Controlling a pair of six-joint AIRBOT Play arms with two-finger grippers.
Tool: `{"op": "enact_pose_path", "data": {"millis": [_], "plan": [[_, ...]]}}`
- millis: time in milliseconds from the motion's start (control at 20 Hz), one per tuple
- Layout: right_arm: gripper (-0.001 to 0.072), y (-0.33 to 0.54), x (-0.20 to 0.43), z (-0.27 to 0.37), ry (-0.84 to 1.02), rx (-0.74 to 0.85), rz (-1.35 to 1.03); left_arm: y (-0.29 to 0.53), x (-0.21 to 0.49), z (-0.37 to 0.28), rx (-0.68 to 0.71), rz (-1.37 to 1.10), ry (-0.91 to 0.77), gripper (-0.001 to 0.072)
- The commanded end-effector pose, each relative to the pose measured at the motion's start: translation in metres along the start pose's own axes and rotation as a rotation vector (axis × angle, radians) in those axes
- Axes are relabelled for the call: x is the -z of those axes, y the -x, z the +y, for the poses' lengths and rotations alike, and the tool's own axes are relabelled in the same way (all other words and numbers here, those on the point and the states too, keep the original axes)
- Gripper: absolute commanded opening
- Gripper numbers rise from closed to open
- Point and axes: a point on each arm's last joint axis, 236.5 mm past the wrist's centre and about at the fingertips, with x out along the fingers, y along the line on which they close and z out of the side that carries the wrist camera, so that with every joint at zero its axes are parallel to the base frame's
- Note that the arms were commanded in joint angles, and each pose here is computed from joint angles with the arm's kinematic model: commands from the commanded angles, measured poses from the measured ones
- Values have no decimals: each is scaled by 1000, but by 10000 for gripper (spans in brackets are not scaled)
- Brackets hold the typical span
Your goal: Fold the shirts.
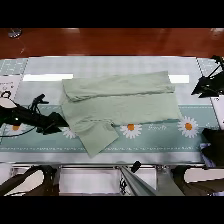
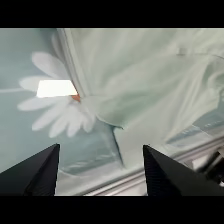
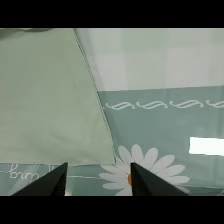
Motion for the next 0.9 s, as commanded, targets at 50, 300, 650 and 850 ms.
{"op": "enact_pose_path", "data": {"millis": [50, 300, 650, 850], "plan": [[481, -6, 1, 7, 3, -45, -8, -32, 21, -12, 69, 16, 23, 606], [481, -6, 1, 8, 5, -49, -10, -62, 29, -26, 71, 14, -11, 606], [481, -6, 1, 8, 6, -51, -9, -71, -2, -26, 45, -128, 58, 545], [480, -6, 1, 8, 7, -50, -9, -81, 8, -29, 32, -88, 18, 150]]}}
